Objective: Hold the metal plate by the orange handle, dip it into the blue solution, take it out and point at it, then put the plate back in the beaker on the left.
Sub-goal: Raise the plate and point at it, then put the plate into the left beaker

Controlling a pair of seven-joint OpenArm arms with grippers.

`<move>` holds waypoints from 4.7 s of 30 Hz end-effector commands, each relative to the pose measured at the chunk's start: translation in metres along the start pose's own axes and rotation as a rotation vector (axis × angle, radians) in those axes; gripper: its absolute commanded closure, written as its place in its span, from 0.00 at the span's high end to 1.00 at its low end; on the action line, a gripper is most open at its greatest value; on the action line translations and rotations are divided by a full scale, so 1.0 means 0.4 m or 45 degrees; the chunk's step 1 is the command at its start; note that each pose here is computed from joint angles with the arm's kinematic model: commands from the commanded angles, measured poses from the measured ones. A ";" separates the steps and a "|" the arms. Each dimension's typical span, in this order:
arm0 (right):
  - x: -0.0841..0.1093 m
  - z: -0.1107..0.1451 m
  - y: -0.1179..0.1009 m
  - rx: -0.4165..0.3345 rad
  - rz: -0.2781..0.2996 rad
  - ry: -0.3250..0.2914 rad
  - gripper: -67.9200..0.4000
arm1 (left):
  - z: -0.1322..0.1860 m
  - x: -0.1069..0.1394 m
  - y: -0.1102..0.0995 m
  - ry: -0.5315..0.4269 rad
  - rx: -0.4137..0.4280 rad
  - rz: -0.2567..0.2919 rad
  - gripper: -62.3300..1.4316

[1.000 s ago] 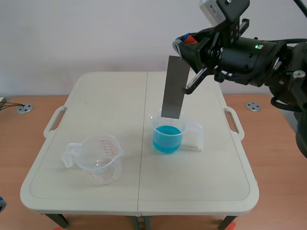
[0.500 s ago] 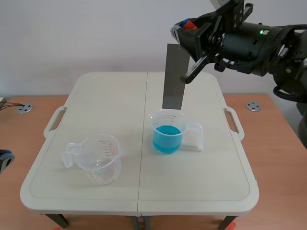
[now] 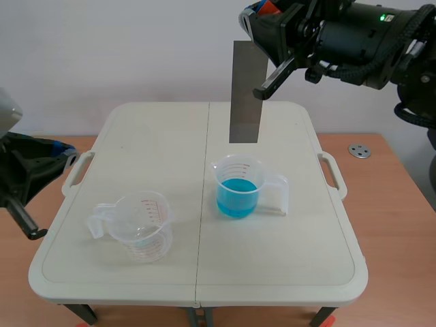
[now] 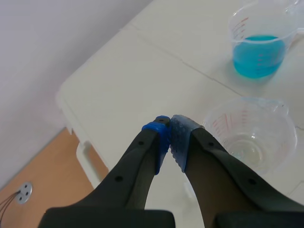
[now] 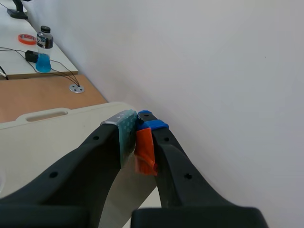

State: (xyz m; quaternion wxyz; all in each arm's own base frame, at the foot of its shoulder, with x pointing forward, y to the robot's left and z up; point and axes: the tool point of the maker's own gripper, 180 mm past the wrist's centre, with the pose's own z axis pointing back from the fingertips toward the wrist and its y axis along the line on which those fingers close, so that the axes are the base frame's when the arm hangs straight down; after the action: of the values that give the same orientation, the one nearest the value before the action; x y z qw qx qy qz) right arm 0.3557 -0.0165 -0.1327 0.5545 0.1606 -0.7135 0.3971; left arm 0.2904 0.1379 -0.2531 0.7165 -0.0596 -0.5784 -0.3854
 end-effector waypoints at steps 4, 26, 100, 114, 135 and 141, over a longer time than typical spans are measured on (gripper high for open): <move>0.033 0.000 -0.013 -0.002 0.026 -0.049 0.02 | -0.051 0.032 -0.002 -0.045 -0.024 -0.007 0.05; 0.030 0.000 -0.013 -0.002 0.013 -0.041 0.02 | -0.264 0.094 -0.096 -0.106 -0.223 -0.029 0.05; 0.033 -0.006 0.000 0.018 0.006 -0.049 0.02 | 0.058 -0.111 -0.042 0.019 -0.012 0.164 0.05; 0.045 -0.037 0.076 0.129 -0.013 -0.075 0.02 | 0.256 -0.226 -0.148 0.176 -0.029 0.322 0.05; 0.092 -0.102 0.224 0.303 -0.077 -0.145 0.02 | 0.397 -0.297 -0.285 0.381 -0.113 0.478 0.05; 0.110 -0.121 0.271 0.351 -0.074 -0.163 0.02 | 0.396 -0.297 -0.284 0.379 -0.112 0.476 0.05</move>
State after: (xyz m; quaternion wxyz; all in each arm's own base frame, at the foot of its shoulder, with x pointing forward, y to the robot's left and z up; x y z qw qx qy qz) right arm 0.3035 0.0928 -0.1459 0.5127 0.2756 -0.6688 0.4625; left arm 0.0858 0.2035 -0.3530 0.8560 -0.1365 -0.4133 -0.2791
